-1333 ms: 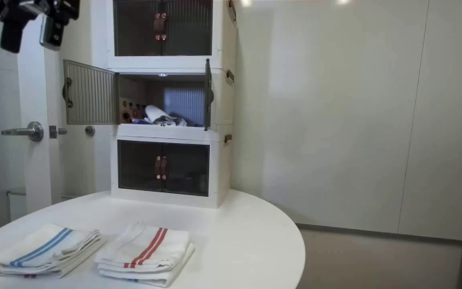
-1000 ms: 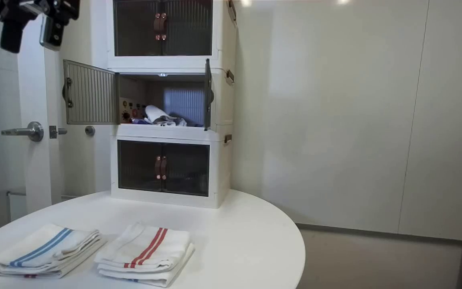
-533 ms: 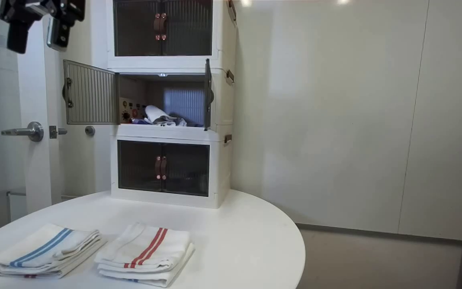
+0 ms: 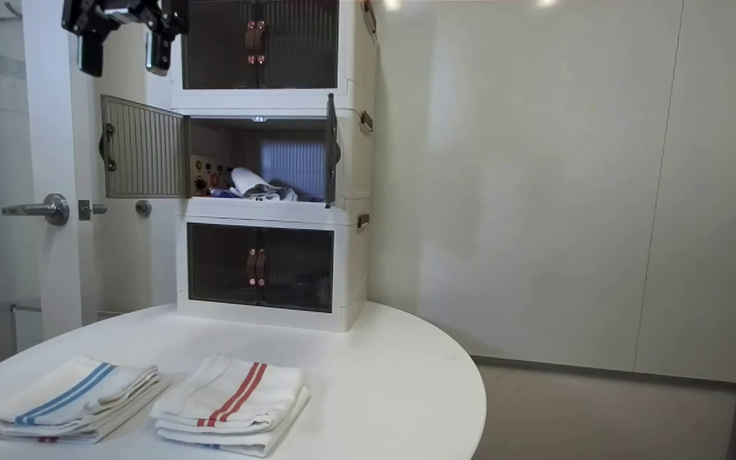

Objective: Close the left door of the second cabinet

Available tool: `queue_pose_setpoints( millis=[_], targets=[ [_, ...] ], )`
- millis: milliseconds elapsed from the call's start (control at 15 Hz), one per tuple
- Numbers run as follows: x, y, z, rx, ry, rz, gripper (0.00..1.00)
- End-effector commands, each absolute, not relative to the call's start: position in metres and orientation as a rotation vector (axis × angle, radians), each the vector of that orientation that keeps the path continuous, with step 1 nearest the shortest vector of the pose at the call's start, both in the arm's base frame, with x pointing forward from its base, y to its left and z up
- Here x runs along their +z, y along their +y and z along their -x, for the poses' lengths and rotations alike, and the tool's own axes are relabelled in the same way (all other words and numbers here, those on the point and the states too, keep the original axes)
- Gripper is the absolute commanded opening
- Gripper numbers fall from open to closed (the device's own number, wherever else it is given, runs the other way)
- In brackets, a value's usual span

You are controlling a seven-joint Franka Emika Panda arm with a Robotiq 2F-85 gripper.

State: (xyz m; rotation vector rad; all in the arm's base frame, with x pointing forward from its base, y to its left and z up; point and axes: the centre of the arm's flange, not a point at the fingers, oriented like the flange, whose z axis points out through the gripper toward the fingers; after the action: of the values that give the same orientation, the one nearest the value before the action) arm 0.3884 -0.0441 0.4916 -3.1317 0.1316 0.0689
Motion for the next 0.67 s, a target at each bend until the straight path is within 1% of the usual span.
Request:
queue_pose_setpoints(
  millis=[0,333,600],
  targets=[
    [0.527,-0.018,-0.435,0.017,0.015,3.176,1.0],
    [0.566,0.034,-0.471,-0.092,-0.116,3.184,1.0],
    [0.577,0.083,-0.501,-0.143,-0.153,3.185,1.0]
  ],
)
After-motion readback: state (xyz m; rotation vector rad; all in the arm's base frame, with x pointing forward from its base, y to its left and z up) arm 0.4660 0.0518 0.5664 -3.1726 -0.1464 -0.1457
